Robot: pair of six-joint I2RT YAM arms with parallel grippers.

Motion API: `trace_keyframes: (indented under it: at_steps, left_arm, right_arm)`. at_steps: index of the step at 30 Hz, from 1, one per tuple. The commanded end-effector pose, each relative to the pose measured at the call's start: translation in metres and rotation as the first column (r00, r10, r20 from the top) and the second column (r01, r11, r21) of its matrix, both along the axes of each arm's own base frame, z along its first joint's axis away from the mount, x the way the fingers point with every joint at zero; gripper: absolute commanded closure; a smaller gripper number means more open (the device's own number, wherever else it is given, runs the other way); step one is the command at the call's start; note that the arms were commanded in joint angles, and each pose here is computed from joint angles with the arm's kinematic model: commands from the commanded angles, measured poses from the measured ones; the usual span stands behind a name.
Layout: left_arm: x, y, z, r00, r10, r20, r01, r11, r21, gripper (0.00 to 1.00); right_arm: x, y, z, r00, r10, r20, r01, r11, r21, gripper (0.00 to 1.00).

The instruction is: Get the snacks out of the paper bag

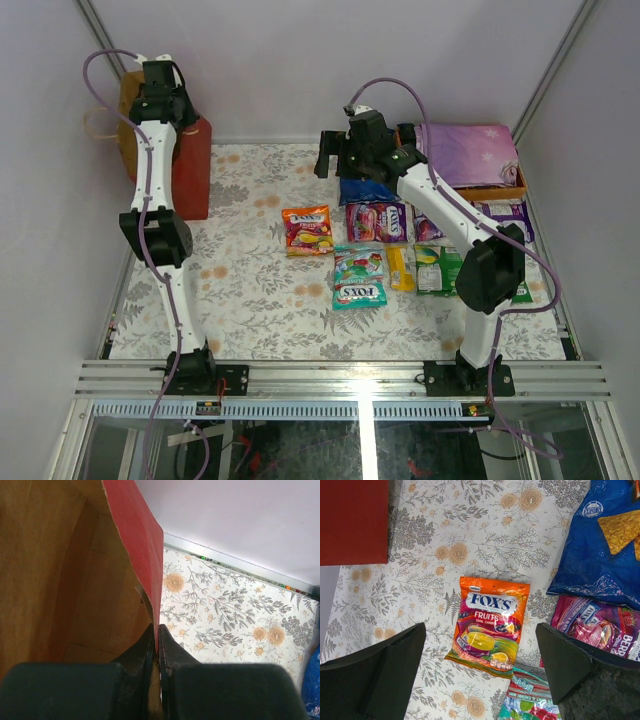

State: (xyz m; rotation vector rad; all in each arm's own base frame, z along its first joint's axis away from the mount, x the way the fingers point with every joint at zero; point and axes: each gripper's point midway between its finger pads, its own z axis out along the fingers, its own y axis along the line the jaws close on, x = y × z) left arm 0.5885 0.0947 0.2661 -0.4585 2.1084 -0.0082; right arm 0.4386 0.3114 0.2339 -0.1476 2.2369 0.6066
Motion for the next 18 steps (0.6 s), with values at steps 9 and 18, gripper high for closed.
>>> trace_keyframes:
  at_steps: [9, 18]
  left_arm:
    - [-0.006, 0.021, -0.038, 0.992, 0.008, -0.125, 0.006, 0.994, 0.114, 1.0]
    - [0.0, 0.006, -0.031, 0.991, -0.068, -0.116, 0.087, 0.982, 0.169, 0.97]
  right_arm:
    - [0.008, 0.002, 0.016, 0.999, 0.004, 0.051, -0.005, 1.0, 0.019, 0.0]
    - [0.009, 0.004, 0.012, 0.999, 0.005, 0.038, -0.006, 1.0, 0.019, 0.01]
